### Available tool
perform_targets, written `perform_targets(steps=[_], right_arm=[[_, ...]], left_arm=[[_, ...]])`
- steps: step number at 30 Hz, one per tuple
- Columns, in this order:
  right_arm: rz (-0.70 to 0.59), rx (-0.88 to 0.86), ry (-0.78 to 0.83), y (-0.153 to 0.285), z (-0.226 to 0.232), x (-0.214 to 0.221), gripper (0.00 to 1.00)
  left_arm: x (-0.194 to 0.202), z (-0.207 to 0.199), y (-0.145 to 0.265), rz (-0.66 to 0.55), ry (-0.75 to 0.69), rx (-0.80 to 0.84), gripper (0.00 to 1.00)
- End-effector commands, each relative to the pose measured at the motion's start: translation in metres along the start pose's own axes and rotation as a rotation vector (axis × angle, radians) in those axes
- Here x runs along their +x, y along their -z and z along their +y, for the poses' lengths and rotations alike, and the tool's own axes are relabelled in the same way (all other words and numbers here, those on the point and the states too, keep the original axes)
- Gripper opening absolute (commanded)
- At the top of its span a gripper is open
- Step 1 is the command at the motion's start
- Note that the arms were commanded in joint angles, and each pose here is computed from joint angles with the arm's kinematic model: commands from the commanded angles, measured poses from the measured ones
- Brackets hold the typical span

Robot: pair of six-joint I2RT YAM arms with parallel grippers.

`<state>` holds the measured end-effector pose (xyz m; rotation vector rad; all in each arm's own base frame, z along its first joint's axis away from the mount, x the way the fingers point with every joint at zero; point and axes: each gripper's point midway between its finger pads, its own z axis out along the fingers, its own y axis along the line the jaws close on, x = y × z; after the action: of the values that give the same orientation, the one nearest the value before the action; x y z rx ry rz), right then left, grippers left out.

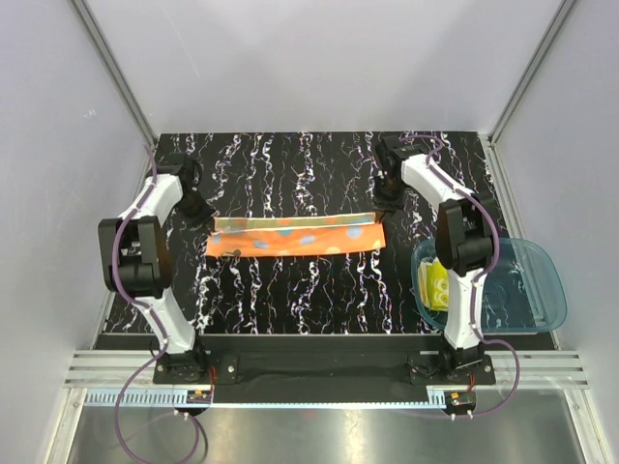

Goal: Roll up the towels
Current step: Fold the towel

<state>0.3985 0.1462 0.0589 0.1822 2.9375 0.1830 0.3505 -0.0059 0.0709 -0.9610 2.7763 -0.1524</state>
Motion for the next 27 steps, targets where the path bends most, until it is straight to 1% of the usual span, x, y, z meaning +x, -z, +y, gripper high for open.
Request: perform_targets(steps=[1, 2, 3, 5, 6, 7, 8, 9, 10, 11, 12, 13, 14, 15, 17, 18, 20, 21, 22, 23, 24, 25, 26, 27], right_arm=[[-0.017, -0.025, 0.004, 0.005, 0.003, -0.017, 0.01], [-0.003, -0.020, 0.003, -0.001, 0.002, -0.017, 0.11], [0.002, -0.018, 0.004, -0.002, 0.002, -0.018, 0.18], [-0.007, -0.013, 0.002, -0.002, 0.002, -0.025, 0.28], [-0.004, -0.006, -0.003, -0.004, 0.001, -0.026, 0.41], [-0.016, -0.009, -0.006, -0.002, 0.002, -0.030, 0.45], [-0.019, -0.006, -0.012, -0.002, 0.001, -0.033, 0.50], [-0.016, -0.002, -0.019, -0.001, -0.002, -0.035, 0.58], [-0.023, 0.001, -0.024, 0.001, -0.003, -0.038, 0.62], [-0.041, 0.002, -0.026, 0.005, -0.002, -0.046, 0.65], [-0.040, 0.010, -0.032, 0.009, -0.006, -0.048, 0.66], [-0.068, 0.006, -0.032, 0.018, -0.005, -0.057, 0.66], [-0.080, 0.015, -0.037, 0.024, -0.007, -0.061, 0.66], [-0.080, 0.023, -0.033, 0.030, -0.007, -0.060, 0.66], [-0.123, 0.010, -0.031, 0.049, -0.005, -0.066, 0.67], [-0.141, 0.002, -0.029, 0.054, -0.004, -0.067, 0.67], [-0.135, -0.016, -0.033, 0.058, -0.003, -0.058, 0.66], [-0.178, -0.056, -0.037, 0.070, 0.004, -0.061, 0.66], [-0.151, -0.075, -0.038, 0.064, 0.004, -0.049, 0.63], [-0.161, -0.162, -0.024, 0.078, 0.018, -0.045, 0.59], [-0.190, -0.220, -0.002, 0.079, 0.028, -0.048, 0.56], [-0.161, -0.257, 0.009, 0.072, 0.033, -0.037, 0.54], [-0.153, -0.341, 0.033, 0.079, 0.049, -0.031, 0.51], [-0.154, -0.385, 0.054, 0.079, 0.057, -0.031, 0.41]], left_arm=[[-0.027, -0.008, -0.002, -0.059, 0.008, -0.002, 0.00], [-0.028, -0.008, -0.005, -0.051, 0.008, -0.009, 0.00], [-0.027, -0.007, -0.012, -0.034, 0.007, -0.020, 0.00], [-0.031, -0.010, -0.015, -0.028, 0.003, -0.023, 0.00], [-0.030, -0.011, -0.019, -0.015, 0.001, -0.022, 0.01], [-0.032, -0.012, -0.019, -0.011, -0.003, -0.023, 0.07], [-0.034, -0.013, -0.017, -0.013, -0.003, -0.025, 0.10], [-0.036, -0.012, -0.018, -0.013, -0.004, -0.033, 0.13], [-0.038, -0.012, -0.016, -0.017, -0.003, -0.034, 0.22], [-0.043, -0.013, -0.011, -0.029, 0.003, -0.035, 0.31], [-0.047, -0.014, -0.005, -0.046, 0.002, -0.030, 0.40], [-0.051, -0.015, -0.001, -0.058, 0.002, -0.023, 0.47], [-0.059, -0.010, 0.006, -0.095, 0.000, -0.063, 0.62], [-0.063, -0.008, 0.013, -0.116, -0.003, -0.074, 0.65], [-0.072, 0.003, 0.024, -0.164, -0.009, -0.142, 0.67], [-0.075, 0.006, 0.034, -0.190, -0.008, -0.155, 0.67], [-0.075, 0.010, 0.046, -0.237, -0.012, -0.182, 0.66], [-0.071, 0.011, 0.058, -0.280, -0.031, -0.200, 0.66], [-0.067, 0.009, 0.062, -0.296, -0.042, -0.199, 0.66], [-0.066, 0.004, 0.065, -0.318, -0.056, -0.179, 0.66], [-0.059, -0.005, 0.072, -0.334, -0.081, -0.146, 0.65], [-0.052, -0.004, 0.066, -0.315, -0.090, -0.134, 0.65], [-0.049, -0.021, 0.063, -0.328, -0.131, -0.079, 0.65], [-0.038, -0.036, 0.058, -0.292, -0.162, -0.015, 0.65]])
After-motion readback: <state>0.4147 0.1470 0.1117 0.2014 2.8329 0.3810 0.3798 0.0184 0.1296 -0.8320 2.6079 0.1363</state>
